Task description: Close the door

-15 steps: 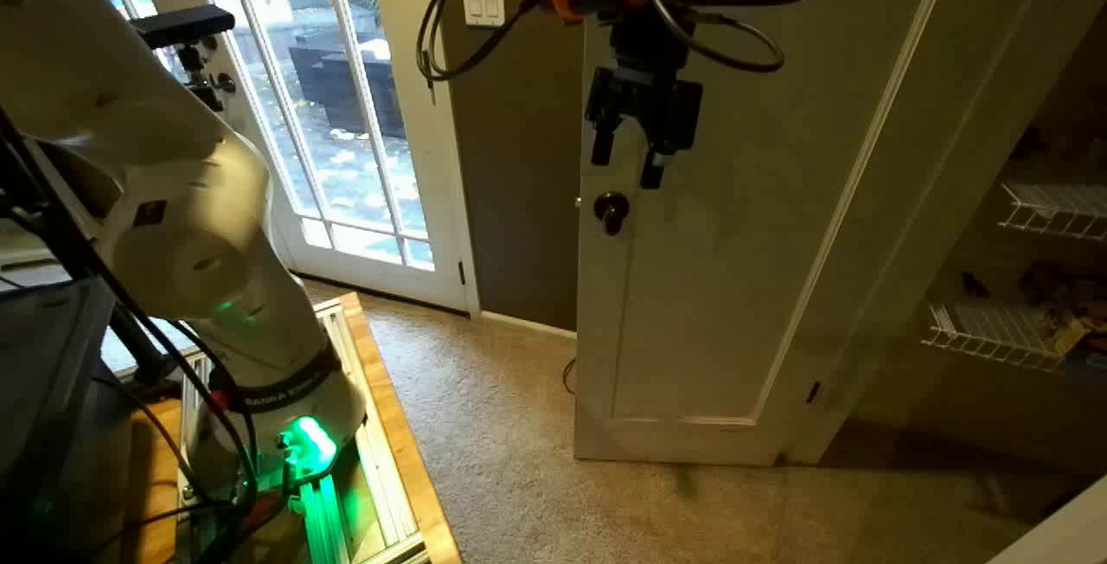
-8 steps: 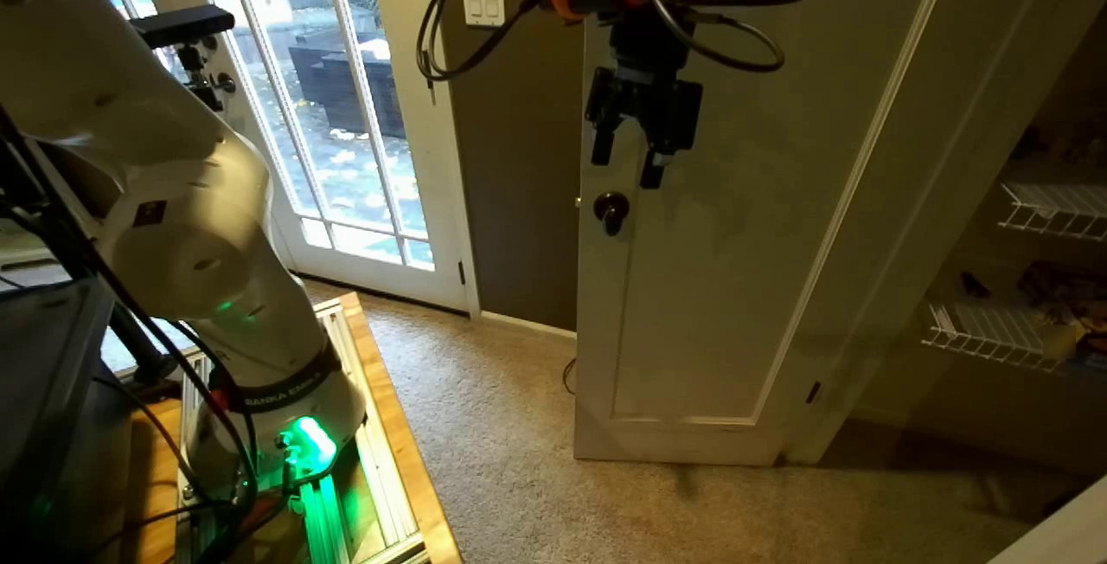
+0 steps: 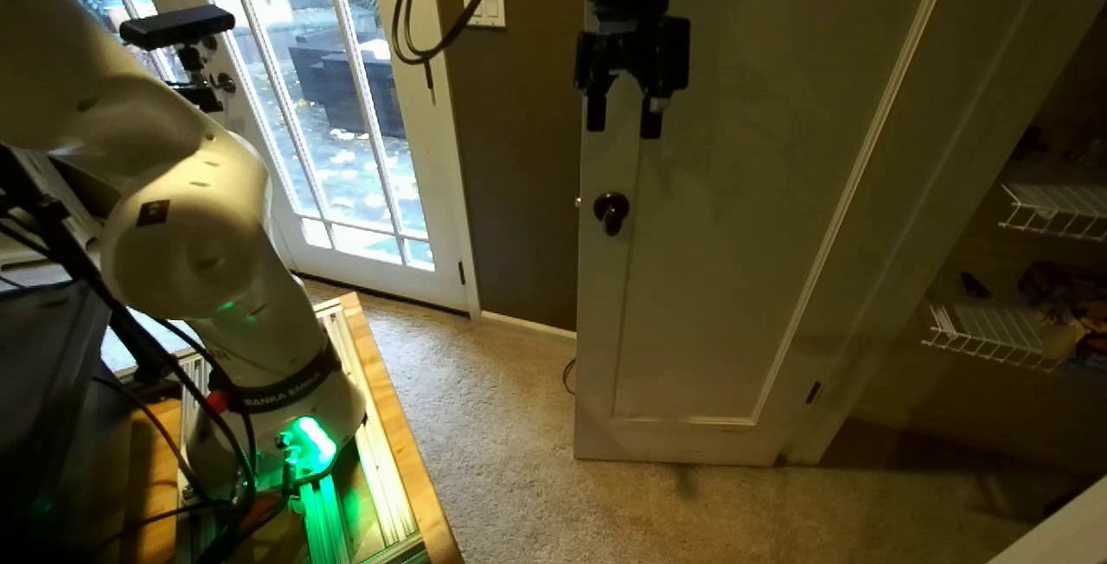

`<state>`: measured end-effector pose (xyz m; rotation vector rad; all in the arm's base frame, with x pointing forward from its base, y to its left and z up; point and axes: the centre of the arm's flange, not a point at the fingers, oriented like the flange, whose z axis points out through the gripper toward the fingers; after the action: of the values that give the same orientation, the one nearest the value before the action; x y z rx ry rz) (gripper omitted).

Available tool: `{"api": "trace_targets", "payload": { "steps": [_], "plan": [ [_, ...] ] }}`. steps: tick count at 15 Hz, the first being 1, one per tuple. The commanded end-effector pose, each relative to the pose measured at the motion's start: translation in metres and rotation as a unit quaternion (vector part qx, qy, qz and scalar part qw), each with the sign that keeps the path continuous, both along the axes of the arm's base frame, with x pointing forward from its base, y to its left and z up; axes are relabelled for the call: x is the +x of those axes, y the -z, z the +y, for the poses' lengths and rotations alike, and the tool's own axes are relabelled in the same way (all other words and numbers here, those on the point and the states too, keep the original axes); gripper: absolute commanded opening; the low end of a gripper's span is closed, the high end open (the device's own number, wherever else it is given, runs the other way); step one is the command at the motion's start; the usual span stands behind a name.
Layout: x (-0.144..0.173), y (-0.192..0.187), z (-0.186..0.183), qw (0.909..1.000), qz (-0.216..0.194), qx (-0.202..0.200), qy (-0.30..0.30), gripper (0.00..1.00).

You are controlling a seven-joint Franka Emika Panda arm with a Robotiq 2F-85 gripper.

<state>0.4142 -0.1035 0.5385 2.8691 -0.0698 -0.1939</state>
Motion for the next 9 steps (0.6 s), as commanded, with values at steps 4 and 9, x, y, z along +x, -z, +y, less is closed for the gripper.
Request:
{"api": "trace_targets", "payload": {
  "steps": [4, 9],
  "plan": [
    [-0.081, -0.05, 0.056, 0.9922, -0.078, -0.095, -0.017, 1.0],
    [-0.099, -0.06, 0.099, 0.9703, -0.12, -0.189, -0.092, 1.0]
  ]
}}
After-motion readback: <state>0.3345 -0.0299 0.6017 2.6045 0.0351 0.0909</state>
